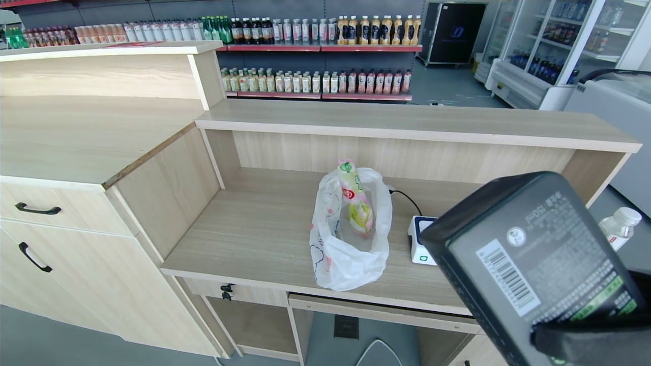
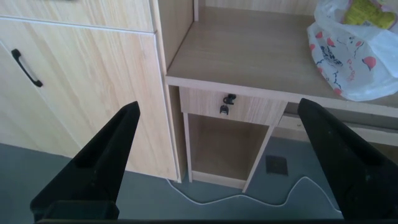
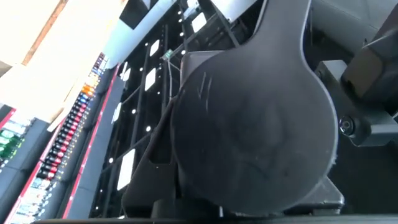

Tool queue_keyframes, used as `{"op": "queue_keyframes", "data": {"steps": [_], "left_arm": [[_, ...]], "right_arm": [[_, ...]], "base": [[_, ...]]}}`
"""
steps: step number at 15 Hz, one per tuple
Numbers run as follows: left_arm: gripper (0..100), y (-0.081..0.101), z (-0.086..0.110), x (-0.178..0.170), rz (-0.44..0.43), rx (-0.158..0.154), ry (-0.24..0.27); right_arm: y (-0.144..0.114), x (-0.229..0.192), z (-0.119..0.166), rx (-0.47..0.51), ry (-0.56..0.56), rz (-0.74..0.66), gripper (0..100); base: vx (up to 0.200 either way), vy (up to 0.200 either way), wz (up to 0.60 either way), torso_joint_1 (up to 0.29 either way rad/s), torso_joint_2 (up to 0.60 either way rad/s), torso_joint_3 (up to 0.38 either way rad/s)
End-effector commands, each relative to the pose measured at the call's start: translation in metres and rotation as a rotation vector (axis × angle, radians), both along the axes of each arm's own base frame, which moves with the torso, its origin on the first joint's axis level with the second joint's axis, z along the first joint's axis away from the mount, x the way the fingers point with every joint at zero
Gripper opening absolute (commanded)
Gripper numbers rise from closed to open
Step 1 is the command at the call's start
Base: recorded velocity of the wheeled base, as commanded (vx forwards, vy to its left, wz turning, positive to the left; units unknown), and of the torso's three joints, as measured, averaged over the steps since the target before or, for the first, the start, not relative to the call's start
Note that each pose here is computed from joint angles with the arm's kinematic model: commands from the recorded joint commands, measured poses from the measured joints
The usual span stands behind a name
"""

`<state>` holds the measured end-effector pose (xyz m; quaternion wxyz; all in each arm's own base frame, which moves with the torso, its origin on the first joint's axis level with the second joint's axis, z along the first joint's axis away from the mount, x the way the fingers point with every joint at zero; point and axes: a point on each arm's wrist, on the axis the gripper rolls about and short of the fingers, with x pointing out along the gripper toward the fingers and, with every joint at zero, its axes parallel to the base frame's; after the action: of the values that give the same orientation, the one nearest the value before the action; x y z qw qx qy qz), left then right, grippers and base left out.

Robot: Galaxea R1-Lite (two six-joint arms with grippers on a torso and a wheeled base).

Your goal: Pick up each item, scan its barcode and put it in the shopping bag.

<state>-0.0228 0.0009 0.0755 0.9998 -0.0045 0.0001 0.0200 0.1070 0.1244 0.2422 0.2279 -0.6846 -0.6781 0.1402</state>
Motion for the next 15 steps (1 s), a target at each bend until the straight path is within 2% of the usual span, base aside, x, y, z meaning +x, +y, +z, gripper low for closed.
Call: {"op": "queue_keyframes", "data": {"steps": [1, 7, 9, 10, 12, 13, 14, 15], "left_arm": [[100, 0.000, 0.000, 0.000, 0.001, 0.000, 0.000], [100, 0.000, 0.000, 0.000, 0.001, 0.000, 0.000], [100, 0.000, 0.000, 0.000, 0.001, 0.000, 0.000], [100, 0.000, 0.000, 0.000, 0.001, 0.000, 0.000], [100, 0.000, 0.000, 0.000, 0.001, 0.000, 0.000], [100, 0.000, 0.000, 0.000, 0.001, 0.000, 0.000], [100, 0.000, 0.000, 0.000, 0.001, 0.000, 0.000], [100, 0.000, 0.000, 0.000, 0.003, 0.000, 0.000]], "right_arm": [[0.007, 0.000, -0.002, -0.010, 0.010, 0.027, 0], [0.011, 0.003, -0.002, -0.017, 0.025, 0.019, 0], [0.009, 0.004, 0.013, 0.029, 0.036, -0.006, 0], [0.005, 0.012, 0.035, 0.105, 0.128, -0.077, 0], [-0.037, 0.039, 0.072, 0.385, 0.511, -0.390, 0], [-0.056, 0.046, 0.071, 0.528, 0.731, -0.515, 0], [-0.066, 0.051, 0.067, 0.650, 0.917, -0.569, 0], [-0.081, 0.056, 0.064, 0.841, 1.120, -0.629, 0]], "base": [[0.000, 0.000, 0.00, 0.000, 0.00, 0.000], [0.000, 0.000, 0.00, 0.000, 0.00, 0.000], [0.000, 0.000, 0.00, 0.000, 0.00, 0.000], [0.000, 0.000, 0.00, 0.000, 0.00, 0.000], [0.000, 0.000, 0.00, 0.000, 0.00, 0.000], [0.000, 0.000, 0.00, 0.000, 0.00, 0.000], [0.000, 0.000, 0.00, 0.000, 0.00, 0.000], [0.000, 0.000, 0.00, 0.000, 0.00, 0.000]]}}
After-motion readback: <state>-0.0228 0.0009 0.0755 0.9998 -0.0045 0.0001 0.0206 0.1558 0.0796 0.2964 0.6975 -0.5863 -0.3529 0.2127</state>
